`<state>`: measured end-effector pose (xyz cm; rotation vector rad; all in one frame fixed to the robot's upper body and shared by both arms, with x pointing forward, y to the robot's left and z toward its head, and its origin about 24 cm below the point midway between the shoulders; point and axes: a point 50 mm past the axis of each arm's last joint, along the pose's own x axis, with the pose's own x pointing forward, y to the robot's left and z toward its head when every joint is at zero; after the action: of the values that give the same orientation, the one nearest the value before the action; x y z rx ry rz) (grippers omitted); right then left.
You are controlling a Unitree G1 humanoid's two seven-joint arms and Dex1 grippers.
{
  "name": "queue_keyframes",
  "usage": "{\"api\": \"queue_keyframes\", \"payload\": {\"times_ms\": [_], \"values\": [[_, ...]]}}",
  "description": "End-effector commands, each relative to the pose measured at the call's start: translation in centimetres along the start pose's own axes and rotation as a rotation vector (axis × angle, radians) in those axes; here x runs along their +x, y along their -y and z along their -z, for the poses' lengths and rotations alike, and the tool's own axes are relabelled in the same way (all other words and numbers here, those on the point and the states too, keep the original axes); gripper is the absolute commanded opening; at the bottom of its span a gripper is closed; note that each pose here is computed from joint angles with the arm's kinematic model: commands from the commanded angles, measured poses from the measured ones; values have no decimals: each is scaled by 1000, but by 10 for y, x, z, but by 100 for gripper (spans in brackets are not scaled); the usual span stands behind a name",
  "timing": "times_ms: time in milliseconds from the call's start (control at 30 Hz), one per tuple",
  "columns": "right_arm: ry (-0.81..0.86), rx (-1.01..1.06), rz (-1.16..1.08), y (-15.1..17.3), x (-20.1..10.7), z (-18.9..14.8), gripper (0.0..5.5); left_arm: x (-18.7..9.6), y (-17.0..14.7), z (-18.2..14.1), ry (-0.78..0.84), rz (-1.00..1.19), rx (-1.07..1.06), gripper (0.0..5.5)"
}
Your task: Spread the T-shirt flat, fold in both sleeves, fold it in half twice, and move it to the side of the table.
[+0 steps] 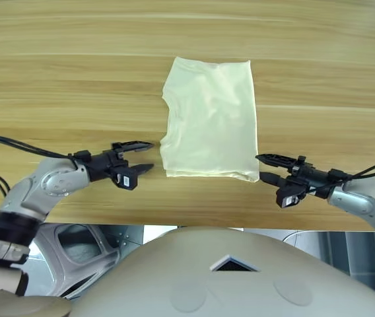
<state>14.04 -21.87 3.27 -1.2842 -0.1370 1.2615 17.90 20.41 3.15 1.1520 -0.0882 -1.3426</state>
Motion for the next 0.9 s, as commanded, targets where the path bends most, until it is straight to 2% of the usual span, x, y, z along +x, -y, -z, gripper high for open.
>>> {"api": "queue_keyframes", "payload": {"times_ms": [33, 300, 533, 800, 900], "values": [[-17, 28, -149, -23, -4, 0, 287, 13, 17, -3, 50, 145, -10, 314], [9, 22, -151, -23, 5, -1, 287, 31, 20, -11, 150, 228, 8, 314], [40, 12, -164, -22, 12, 0, 287, 39, 19, -7, 164, 227, 2, 314], [23, 34, -151, -21, 13, 8, 124, 32, 30, -2, 136, 229, -30, 162], [28, 43, -146, -22, 16, 7, 45, 32, 32, -2, 139, 234, -37, 93]]}}
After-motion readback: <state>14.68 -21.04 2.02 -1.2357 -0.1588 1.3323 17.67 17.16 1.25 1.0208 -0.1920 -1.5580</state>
